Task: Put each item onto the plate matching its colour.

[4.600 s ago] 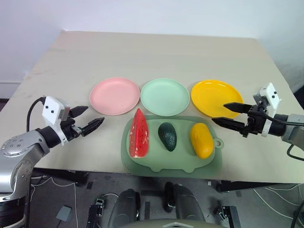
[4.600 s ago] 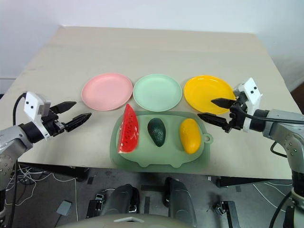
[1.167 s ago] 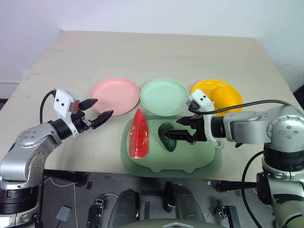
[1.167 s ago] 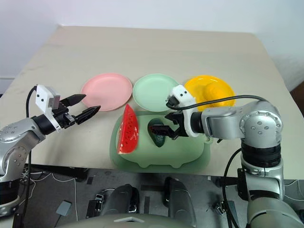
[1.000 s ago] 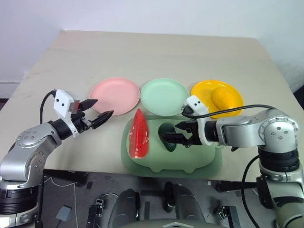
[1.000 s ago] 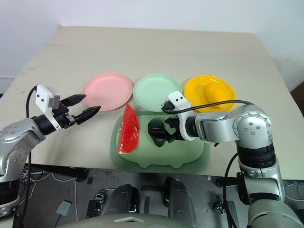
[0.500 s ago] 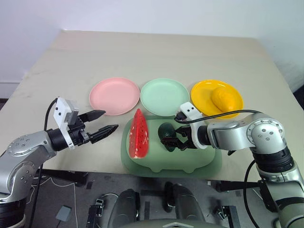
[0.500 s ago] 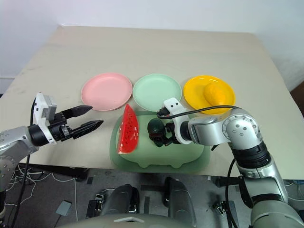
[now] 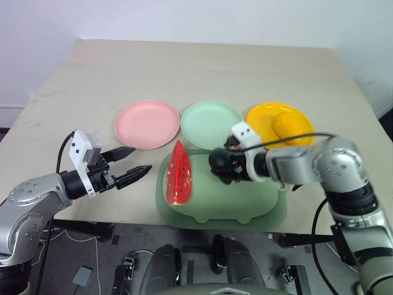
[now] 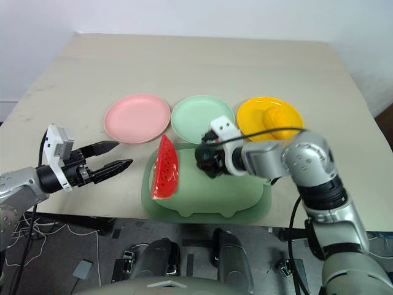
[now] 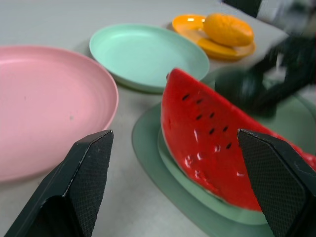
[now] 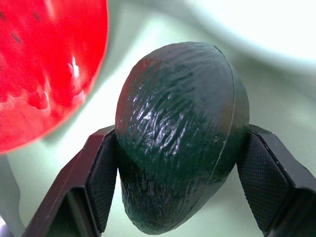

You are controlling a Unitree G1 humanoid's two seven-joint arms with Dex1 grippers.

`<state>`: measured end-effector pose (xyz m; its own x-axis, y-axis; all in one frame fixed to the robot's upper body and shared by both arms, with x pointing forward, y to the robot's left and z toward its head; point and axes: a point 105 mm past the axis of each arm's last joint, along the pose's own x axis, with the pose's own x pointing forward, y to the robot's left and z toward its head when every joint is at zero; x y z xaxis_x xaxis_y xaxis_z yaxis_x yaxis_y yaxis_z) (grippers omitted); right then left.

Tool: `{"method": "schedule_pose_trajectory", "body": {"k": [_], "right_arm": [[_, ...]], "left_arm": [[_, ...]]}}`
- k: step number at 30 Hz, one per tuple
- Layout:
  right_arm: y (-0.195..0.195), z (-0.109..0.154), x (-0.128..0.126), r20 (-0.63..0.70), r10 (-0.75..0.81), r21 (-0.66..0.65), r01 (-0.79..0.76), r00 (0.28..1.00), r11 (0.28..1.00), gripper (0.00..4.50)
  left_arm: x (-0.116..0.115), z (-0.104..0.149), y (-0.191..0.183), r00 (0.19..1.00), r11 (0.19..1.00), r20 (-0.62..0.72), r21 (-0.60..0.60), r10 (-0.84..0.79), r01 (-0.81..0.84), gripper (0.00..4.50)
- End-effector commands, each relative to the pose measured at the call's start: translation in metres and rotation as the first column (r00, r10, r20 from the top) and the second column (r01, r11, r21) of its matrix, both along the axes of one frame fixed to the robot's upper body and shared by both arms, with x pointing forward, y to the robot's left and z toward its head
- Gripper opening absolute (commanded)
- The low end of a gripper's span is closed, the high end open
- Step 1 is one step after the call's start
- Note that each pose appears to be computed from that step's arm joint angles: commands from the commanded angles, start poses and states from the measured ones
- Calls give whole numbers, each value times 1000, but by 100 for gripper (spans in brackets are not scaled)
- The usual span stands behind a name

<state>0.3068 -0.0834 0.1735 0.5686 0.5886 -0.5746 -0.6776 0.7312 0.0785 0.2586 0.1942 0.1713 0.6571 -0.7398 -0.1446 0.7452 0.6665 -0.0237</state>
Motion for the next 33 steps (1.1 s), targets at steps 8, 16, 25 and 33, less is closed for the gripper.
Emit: {"method": "schedule_pose_trajectory", "body": {"k": [8, 16, 25, 33], "right_arm": [[-24, 34, 95, 281, -76, -105, 109, 957, 988, 315], [-18, 27, 116, 275, -25, -104, 56, 961, 993, 445], [-31, 77, 76, 378, 97, -98, -64, 921, 993, 448], [-53, 76, 70, 372, 11, -55, 10, 928, 998, 448]], "left_arm": [[3, 7, 2, 997, 999, 70, 42, 22, -25, 421], [-1, 7, 6, 996, 998, 80, 43, 46, -50, 421], [-5, 14, -2, 995, 997, 95, 74, -27, 20, 421], [16, 42, -27, 931, 920, 116, 238, -346, 312, 421]]}}
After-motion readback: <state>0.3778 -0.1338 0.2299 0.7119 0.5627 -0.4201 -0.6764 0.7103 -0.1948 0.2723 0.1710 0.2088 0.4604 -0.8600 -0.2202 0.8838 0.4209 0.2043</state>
